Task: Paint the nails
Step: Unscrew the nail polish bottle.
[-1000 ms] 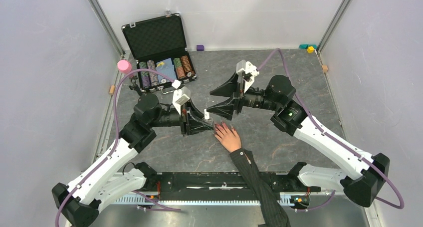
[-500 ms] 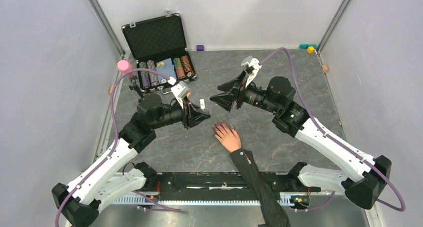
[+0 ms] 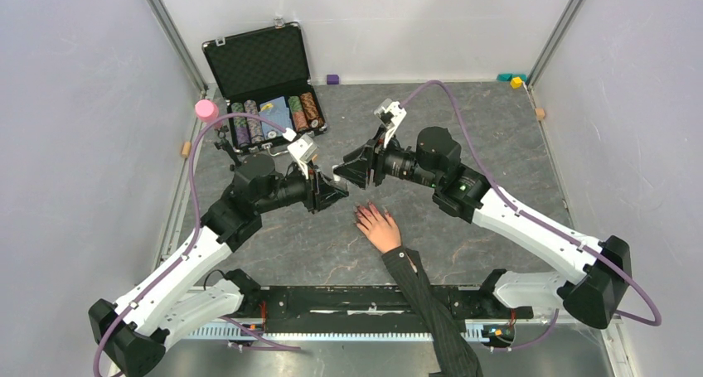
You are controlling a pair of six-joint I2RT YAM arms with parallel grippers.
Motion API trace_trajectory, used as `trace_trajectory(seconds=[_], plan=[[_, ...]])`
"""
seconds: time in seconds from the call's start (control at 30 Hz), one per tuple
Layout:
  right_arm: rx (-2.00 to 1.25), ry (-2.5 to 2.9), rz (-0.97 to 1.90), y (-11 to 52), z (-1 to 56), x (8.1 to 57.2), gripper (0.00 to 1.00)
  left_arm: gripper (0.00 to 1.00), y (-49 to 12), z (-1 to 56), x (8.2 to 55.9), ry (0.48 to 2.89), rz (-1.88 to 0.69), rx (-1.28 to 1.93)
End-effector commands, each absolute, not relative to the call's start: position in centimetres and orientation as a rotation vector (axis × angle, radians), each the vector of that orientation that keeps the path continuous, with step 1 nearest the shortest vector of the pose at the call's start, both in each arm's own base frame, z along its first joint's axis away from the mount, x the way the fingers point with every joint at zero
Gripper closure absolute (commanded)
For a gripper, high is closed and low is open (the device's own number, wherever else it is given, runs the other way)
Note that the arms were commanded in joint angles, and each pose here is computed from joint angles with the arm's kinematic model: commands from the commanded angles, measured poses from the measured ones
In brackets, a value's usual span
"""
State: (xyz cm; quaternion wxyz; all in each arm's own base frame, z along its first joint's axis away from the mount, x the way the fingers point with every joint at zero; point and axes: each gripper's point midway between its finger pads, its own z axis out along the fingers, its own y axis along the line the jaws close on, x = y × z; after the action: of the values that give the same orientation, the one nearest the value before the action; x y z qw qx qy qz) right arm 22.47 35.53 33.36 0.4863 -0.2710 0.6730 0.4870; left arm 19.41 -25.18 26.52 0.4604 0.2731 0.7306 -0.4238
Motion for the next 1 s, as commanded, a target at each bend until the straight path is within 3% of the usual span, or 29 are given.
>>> trace_trajectory(seconds=[0.0,0.57,0.63,0.8,0.97], plan=[[-0.649,1.567,1.215,36.0,36.4,22.2,0.47,0.98,-25.3,29.1,19.7,1.71,-1.024,0.694],[-0.714,1.662,1.148,37.6,33.4,22.1,0.55,0.98,-25.3,29.3,19.6,1.705,-1.028,0.698],[-0.702,1.678,1.104,37.5,32.9,22.6,0.63,0.98,-25.3,29.3,19.4,1.697,-1.036,0.709],[-0.695,1.711,1.062,37.0,32.1,22.9,0.96,0.98,-25.6,29.6,18.8,1.678,-1.067,0.741],[-0.716,1.677,1.067,36.8,33.1,22.5,1.0,0.98,-26.1,30.0,17.4,1.64,-1.134,0.816]])
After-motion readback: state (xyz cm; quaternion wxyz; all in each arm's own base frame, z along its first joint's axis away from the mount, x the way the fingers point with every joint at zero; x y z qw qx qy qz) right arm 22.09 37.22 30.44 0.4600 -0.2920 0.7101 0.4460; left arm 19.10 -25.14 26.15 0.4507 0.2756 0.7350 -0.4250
